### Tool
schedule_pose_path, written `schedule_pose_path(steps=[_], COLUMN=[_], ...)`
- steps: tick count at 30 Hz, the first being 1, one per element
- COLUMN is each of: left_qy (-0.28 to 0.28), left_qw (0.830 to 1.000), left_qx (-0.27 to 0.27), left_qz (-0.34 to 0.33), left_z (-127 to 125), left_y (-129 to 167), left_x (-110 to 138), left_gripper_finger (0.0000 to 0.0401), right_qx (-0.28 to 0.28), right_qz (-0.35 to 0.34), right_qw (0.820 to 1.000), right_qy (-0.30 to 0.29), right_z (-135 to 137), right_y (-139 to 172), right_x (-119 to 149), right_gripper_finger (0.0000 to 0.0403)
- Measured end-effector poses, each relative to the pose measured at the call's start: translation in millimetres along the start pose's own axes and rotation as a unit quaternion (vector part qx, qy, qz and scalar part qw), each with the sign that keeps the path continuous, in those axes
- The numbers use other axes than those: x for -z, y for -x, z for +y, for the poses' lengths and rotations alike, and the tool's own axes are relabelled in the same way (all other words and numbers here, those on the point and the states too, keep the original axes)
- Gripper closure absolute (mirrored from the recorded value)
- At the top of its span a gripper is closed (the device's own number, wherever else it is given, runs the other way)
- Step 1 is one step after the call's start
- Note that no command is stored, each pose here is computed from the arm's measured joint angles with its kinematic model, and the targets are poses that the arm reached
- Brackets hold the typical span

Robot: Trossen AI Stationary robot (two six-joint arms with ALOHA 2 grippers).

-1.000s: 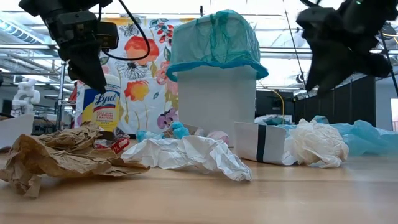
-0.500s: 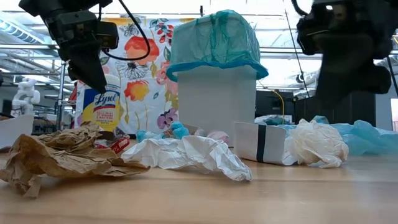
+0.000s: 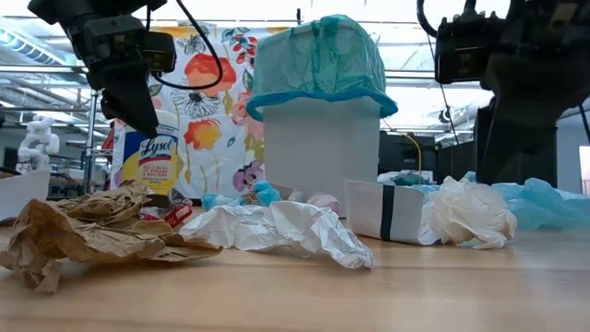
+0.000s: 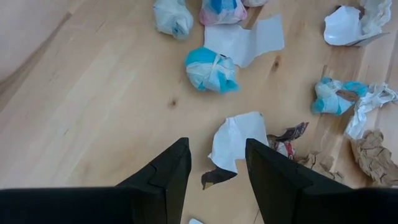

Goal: Place trash/remove bag and relplace
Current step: Put the top white napkin into the trash bin

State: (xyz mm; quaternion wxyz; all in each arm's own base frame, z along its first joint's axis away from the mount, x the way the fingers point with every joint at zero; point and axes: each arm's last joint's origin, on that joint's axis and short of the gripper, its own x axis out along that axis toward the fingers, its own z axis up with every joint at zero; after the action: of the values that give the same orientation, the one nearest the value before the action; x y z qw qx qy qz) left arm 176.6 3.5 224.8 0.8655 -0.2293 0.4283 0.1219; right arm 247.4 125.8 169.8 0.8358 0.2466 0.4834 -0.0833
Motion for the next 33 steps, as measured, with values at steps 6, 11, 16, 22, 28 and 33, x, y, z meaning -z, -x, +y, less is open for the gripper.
schedule_pose_path(steps=[6,11,16,22,28,33], left_qy=[0.0,0.003,0.003,0.003,0.003,0.003], left_qw=[1.0,1.0,1.0,1.0,1.0,1.0], left_qx=[0.002,0.002,0.002,0.003,0.003,0.007], left_qz=[-0.003,-0.004,-0.004,-0.005,-0.006,-0.012], left_z=[-0.3,-0.5,-0.5,-0.6,-0.7,-1.3], left_y=[0.0,0.0,0.0,0.0,0.0,0.0], left_x=[-0.6,-0.7,-0.8,-1.0,-1.1,-2.3], left_gripper_finger=[0.0244,0.0244,0.0244,0.0244,0.0244,0.0244], right_qx=[0.012,0.013,0.026,0.075,0.146,0.175], right_qz=[0.011,0.015,0.038,0.061,-0.035,-0.157], right_qw=[1.0,1.0,0.999,0.995,0.985,0.967], right_qy=[0.021,0.012,-0.006,-0.036,-0.08,-0.102], right_z=[-1.0,-0.3,0.2,0.8,1.8,-2.3], right_y=[-11.8,-12.0,6.6,66.0,150.3,211.2], right_x=[2.7,2.6,-0.5,-13.0,-38.3,-63.8], right_gripper_finger=[0.0275,0.0379,0.0396,0.0401,0.0402,0.0402])
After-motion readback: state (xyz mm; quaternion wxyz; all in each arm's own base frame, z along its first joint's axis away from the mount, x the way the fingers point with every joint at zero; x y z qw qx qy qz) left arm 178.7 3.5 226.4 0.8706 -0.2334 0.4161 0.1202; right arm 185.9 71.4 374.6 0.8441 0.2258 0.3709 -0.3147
